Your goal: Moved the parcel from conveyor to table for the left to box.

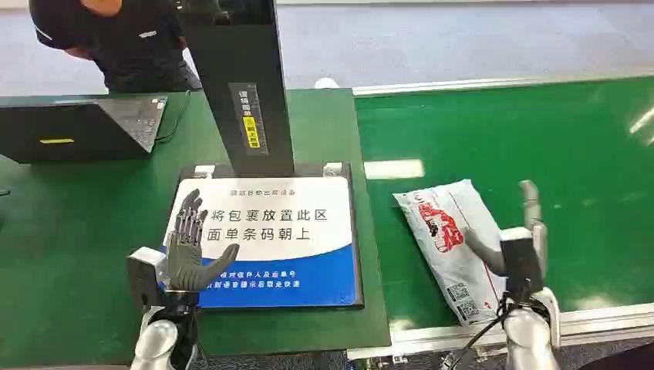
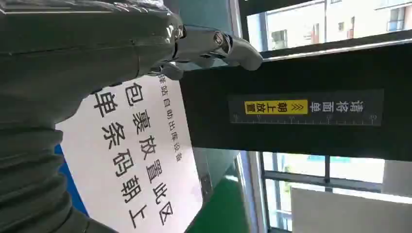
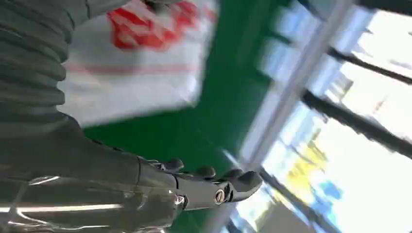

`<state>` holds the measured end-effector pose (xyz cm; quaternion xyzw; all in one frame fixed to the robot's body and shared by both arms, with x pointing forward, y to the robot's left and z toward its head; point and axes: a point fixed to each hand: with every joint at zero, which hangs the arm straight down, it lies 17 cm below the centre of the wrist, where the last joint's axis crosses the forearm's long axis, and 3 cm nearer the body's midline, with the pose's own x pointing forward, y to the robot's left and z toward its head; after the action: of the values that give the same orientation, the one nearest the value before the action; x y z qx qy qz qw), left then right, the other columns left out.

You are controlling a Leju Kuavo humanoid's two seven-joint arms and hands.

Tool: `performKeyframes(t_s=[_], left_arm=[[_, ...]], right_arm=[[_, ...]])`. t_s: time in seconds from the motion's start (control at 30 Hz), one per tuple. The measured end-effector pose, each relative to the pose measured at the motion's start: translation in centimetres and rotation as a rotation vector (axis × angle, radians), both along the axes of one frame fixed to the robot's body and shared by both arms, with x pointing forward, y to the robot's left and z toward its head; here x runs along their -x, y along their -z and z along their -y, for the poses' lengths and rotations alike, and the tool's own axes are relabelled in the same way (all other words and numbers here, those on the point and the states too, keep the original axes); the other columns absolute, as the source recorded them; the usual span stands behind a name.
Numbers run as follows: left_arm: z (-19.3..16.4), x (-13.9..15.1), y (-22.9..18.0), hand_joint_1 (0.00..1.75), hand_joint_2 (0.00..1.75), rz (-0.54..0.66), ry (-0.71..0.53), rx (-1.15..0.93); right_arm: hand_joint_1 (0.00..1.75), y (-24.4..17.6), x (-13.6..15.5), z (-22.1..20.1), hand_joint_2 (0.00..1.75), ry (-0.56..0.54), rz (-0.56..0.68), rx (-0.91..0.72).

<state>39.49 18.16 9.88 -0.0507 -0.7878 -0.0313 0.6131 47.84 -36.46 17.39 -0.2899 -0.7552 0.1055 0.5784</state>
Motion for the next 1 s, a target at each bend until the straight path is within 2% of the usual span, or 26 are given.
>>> performKeyframes(t_s=[0.13,0.2,0.27,0.4,0.7,0.73,0.77,1.0], left_arm=[[0.9,-0.4,-0.1,0.00,1.75,0.001,0.029,-0.003],[1.2,-0.6,0.0,0.00,1.75,-0.005,0.037,-0.004],[1.4,-0.7,0.0,0.00,1.75,-0.007,0.044,-0.005],[1.6,-0.7,0.4,0.00,1.75,-0.021,0.049,-0.002],[1.6,-0.5,0.8,0.00,1.75,-0.043,0.051,0.010],[1.6,-0.5,0.9,0.00,1.75,-0.047,0.050,0.010],[1.6,-0.5,1.0,0.00,1.75,-0.049,0.049,0.010],[1.3,-0.4,1.2,0.00,1.75,-0.056,0.041,0.010]], right_arm=[[0.00,9.1,-2.9,0.3,1.75,-0.040,-0.337,0.085],[0.00,13.1,-2.9,0.2,1.75,-0.069,-0.485,0.127],[0.00,15.3,-2.6,0.2,1.75,-0.095,-0.570,0.145],[0.00,17.2,-2.7,0.4,1.75,-0.113,-0.652,0.163],[0.00,18.2,-3.1,0.4,1.75,-0.104,-0.725,0.207],[1.50,18.2,-3.1,0.4,1.75,-0.105,-0.727,0.213],[1.75,18.2,-3.1,0.4,1.75,-0.105,-0.728,0.214],[1.75,17.8,-3.5,0.4,1.75,-0.099,-0.719,0.225]])
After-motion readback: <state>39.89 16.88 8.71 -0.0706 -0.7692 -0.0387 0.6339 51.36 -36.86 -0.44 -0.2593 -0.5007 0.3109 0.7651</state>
